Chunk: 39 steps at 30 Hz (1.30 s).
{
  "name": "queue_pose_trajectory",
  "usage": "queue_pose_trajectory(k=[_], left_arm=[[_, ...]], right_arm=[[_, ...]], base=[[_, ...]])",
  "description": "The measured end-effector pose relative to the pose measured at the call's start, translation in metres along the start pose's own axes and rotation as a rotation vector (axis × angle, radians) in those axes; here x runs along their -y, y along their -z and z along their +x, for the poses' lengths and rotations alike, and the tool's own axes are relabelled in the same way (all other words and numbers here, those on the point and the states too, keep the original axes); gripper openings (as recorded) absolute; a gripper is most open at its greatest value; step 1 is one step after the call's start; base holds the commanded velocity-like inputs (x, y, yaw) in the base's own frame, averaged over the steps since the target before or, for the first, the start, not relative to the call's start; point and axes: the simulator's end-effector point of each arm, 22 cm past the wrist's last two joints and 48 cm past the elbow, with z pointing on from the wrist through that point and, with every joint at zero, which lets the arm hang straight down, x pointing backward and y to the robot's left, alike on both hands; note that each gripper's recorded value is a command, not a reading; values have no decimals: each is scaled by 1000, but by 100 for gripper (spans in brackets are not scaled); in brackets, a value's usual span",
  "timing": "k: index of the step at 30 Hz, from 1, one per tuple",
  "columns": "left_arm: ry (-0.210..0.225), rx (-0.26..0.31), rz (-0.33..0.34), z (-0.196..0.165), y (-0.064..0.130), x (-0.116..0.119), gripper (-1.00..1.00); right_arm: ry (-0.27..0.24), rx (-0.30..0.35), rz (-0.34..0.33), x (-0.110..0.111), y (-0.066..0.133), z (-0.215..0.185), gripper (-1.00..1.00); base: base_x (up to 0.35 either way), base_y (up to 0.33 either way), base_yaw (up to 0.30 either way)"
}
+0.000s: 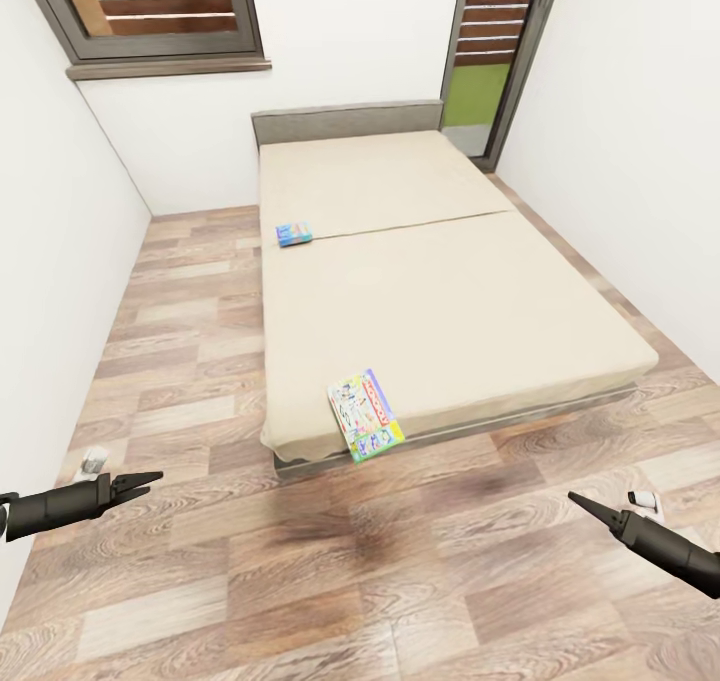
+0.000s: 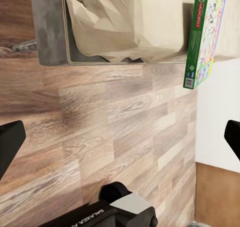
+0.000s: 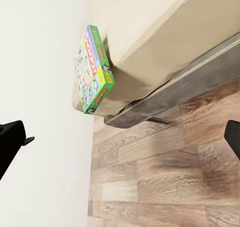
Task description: Put all the toys in the child's room - the three board games (two on the bed and one on the table), the two jigsaw puzzles on the table, and the tennis ball on the table - inside the toy box on the table in the child's room.
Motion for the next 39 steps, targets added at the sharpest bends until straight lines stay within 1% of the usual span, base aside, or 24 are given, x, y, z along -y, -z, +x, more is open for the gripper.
queue_pose_trajectory(k=[39], left_arm=[[-56, 28, 26, -13, 9, 27, 100]], right_arm=[[48, 31, -35, -24, 0, -19, 100]], base=[[0, 0, 0]])
